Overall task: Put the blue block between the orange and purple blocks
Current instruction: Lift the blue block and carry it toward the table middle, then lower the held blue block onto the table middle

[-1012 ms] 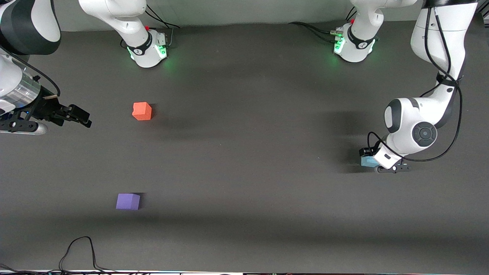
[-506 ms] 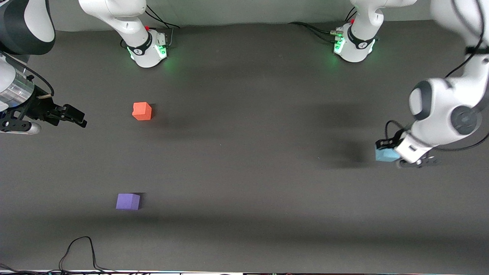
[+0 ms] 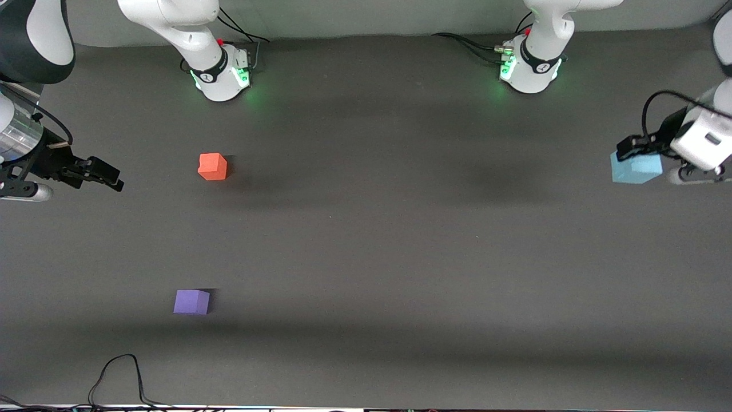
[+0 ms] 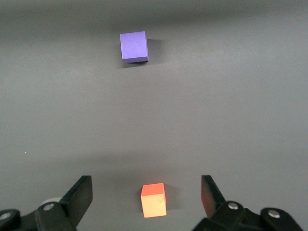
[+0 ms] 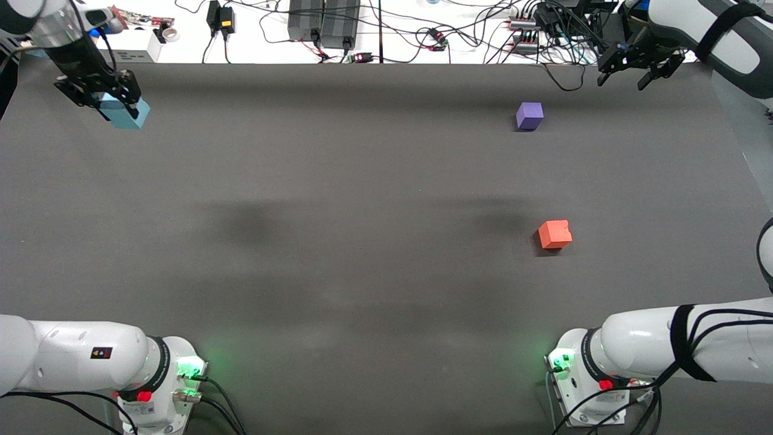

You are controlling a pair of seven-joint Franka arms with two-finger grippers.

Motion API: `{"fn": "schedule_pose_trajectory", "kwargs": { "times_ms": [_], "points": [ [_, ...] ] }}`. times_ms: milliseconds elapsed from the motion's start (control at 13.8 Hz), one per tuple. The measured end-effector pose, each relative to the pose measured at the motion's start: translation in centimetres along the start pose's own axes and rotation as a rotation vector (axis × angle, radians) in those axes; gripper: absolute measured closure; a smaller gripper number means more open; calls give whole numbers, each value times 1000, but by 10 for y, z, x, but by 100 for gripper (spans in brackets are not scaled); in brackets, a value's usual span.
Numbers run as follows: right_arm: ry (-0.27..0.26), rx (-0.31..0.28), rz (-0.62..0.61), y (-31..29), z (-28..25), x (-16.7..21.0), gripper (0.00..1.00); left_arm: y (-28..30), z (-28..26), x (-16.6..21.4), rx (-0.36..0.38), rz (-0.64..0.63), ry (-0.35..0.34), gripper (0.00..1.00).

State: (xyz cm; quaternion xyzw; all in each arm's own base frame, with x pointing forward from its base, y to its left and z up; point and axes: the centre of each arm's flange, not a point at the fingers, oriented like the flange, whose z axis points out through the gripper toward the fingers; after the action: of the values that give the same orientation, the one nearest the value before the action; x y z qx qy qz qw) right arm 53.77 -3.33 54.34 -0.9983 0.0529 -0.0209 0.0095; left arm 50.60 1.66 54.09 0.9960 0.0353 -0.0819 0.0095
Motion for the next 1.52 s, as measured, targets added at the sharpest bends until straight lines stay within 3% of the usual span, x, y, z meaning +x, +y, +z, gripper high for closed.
{"fn": "schedule_pose_trajectory", "kwargs": {
  "times_ms": [217, 578, 867, 1084, 1229, 1518],
  "points": [
    [-2, 2, -12, 25, 0, 0, 0, 50, -23, -9, 20, 22, 3, 44],
    [0, 3, -43, 15, -1, -1, 0, 257, 3, -5, 39, -116, 15, 44],
    [11, 2, -63, 4, -1, -4, 0, 426, 98, 8, -20, -252, 24, 44],
    [2, 2, -76, -2, 15, -6, 3, 531, 177, 1, -62, -303, 68, 44],
    [-2, 1, -84, -7, 13, -8, 4, 579, 230, -4, -107, -315, 119, 44],
    [1, 2, -87, -9, 8, -11, 4, 623, 324, -20, -98, -363, 189, 44]
  ]
}}
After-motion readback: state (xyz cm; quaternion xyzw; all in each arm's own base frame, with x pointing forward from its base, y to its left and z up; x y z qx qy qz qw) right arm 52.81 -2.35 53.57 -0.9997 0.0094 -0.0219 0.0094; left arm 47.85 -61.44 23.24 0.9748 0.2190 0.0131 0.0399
